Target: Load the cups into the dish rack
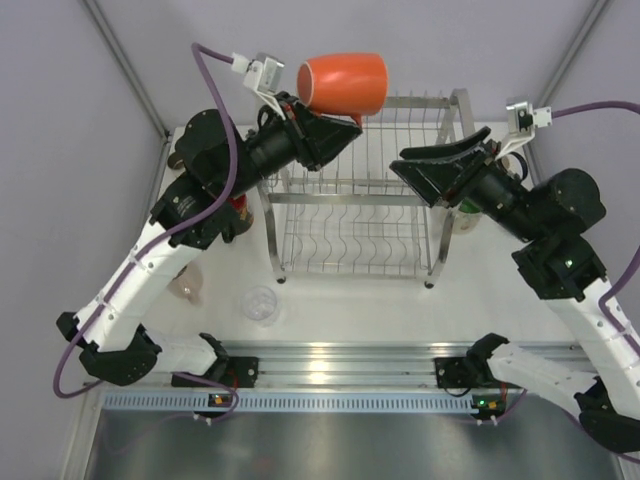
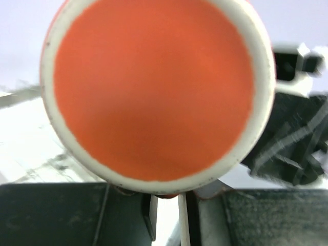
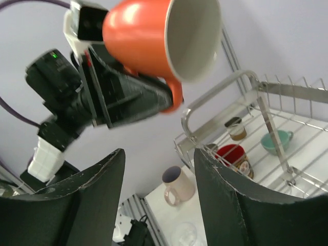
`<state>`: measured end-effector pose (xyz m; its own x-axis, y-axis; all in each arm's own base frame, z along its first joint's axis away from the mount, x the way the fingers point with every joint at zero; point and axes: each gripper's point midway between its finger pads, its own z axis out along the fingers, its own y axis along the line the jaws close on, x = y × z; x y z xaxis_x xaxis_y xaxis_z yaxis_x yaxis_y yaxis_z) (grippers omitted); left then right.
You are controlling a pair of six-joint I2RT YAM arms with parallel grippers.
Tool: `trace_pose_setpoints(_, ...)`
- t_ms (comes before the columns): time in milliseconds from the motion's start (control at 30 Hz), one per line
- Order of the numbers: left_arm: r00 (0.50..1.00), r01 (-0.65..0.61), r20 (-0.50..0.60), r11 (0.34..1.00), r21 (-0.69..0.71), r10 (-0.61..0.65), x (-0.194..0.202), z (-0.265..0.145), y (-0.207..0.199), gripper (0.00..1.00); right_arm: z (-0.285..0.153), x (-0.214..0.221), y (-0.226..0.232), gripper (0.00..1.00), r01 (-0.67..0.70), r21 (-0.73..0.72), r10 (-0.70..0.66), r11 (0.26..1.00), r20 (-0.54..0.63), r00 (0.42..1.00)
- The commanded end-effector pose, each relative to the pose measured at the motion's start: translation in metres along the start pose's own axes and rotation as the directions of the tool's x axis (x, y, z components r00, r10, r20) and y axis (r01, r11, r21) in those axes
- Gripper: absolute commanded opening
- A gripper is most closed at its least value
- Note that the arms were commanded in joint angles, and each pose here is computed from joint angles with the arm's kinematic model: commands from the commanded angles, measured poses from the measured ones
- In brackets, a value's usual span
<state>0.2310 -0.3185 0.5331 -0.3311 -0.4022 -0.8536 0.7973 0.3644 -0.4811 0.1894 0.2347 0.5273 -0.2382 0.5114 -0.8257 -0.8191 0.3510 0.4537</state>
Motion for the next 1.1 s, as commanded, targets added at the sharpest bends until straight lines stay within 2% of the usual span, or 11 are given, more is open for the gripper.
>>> trace_pose_setpoints(0, 0.985, -0.134, 0.079, 0.968, -0.211, 0.154, -0.043, -0.007, 0.027, 0.00, -0.021, 0.001, -0.011, 0.57, 0.035, 0.089, -0.036, 0.995, 0.012, 0.999)
trace_pose_setpoints(33, 0.978, -0.136, 0.117, 0.951, -0.278, 0.174, -0.060, -0.012, 0.032, 0.00, -0.024, 0.000, -0.013, 0.58, 0.040, 0.106, -0.042, 0.994, 0.019, 0.999)
trace_pose_setpoints(200, 0.977, -0.181, 0.017, 0.862, -0.474, 0.214, -0.053, -0.010, 0.076, 0.00, -0.043, -0.006, -0.018, 0.58, 0.092, 0.177, -0.098, 0.980, 0.025, 0.995)
trace_pose_setpoints(233, 0.978, -0.191, -0.029, 0.840, -0.508, 0.205, -0.041, -0.007, 0.088, 0.00, -0.045, -0.007, -0.018, 0.58, 0.099, 0.185, -0.105, 0.978, 0.026, 0.994)
trace_pose_setpoints(433, 0.973, -0.224, -0.089, 0.762, -0.607, 0.215, -0.036, -0.008, 0.114, 0.00, -0.055, -0.010, -0.028, 0.59, 0.143, 0.256, -0.151, 0.956, 0.012, 0.988)
trace_pose_setpoints(600, 0.961, -0.264, -0.129, 0.668, -0.696, 0.245, -0.035, -0.023, 0.134, 0.00, -0.056, -0.012, -0.037, 0.59, 0.171, 0.302, -0.177, 0.938, -0.007, 0.984)
trace_pose_setpoints(733, 0.952, -0.297, -0.164, 0.655, -0.695, 0.259, -0.030, -0.025, 0.138, 0.00, -0.052, -0.017, -0.044, 0.58, 0.185, 0.330, -0.200, 0.926, 0.011, 0.980)
trace_pose_setpoints(867, 0.949, -0.310, -0.189, 0.644, -0.699, 0.251, -0.022, -0.027, 0.144, 0.00, -0.032, -0.014, -0.071, 0.51, 0.204, 0.404, -0.212, 0.892, -0.025, 0.977)
trace_pose_setpoints(1067, 0.938, -0.345, -0.231, 0.602, -0.720, 0.260, -0.015, -0.037, 0.153, 0.00, -0.004, -0.011, -0.082, 0.45, 0.190, 0.392, -0.196, 0.900, -0.024, 0.980)
